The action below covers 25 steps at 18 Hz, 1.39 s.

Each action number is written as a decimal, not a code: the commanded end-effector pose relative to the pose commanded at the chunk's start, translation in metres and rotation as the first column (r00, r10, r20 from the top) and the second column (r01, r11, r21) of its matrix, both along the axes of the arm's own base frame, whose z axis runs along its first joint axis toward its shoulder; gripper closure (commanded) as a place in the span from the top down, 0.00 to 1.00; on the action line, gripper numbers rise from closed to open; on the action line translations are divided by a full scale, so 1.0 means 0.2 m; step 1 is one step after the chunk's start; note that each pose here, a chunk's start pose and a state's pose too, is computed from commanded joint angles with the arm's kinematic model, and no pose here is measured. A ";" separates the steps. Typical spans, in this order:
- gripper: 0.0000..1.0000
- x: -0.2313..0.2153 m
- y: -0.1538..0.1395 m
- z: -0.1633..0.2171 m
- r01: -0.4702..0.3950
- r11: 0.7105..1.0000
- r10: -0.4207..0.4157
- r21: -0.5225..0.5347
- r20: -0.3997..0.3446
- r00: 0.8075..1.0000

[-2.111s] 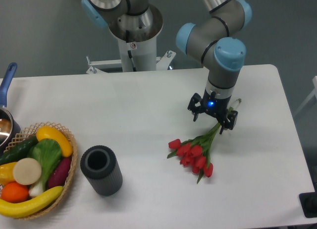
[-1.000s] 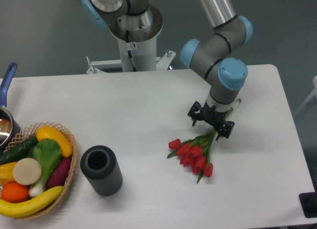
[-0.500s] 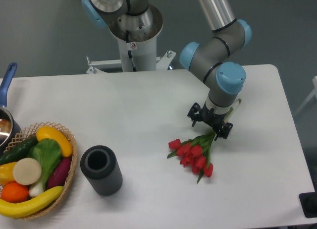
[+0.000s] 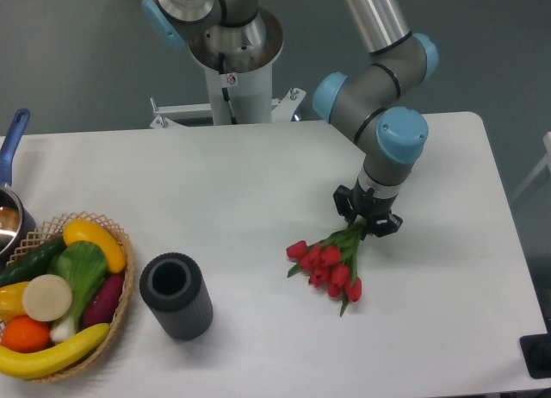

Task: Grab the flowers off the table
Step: 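Lower the gripper onto the stems and close it, then lift the grasped tulip bouquet up off the table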

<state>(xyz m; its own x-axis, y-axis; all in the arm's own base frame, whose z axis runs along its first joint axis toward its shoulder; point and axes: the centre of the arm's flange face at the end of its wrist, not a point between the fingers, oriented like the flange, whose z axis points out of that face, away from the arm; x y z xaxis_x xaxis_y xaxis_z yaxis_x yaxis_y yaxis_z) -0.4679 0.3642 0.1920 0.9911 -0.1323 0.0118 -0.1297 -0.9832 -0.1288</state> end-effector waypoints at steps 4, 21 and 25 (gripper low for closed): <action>0.16 0.00 0.00 0.01 -0.001 1.000 0.001 0.003 -0.003 1.000; 0.18 0.08 0.04 0.66 0.027 0.922 0.000 0.386 -0.070 0.998; 0.18 0.12 0.01 0.86 0.005 0.816 0.010 0.579 -0.022 1.000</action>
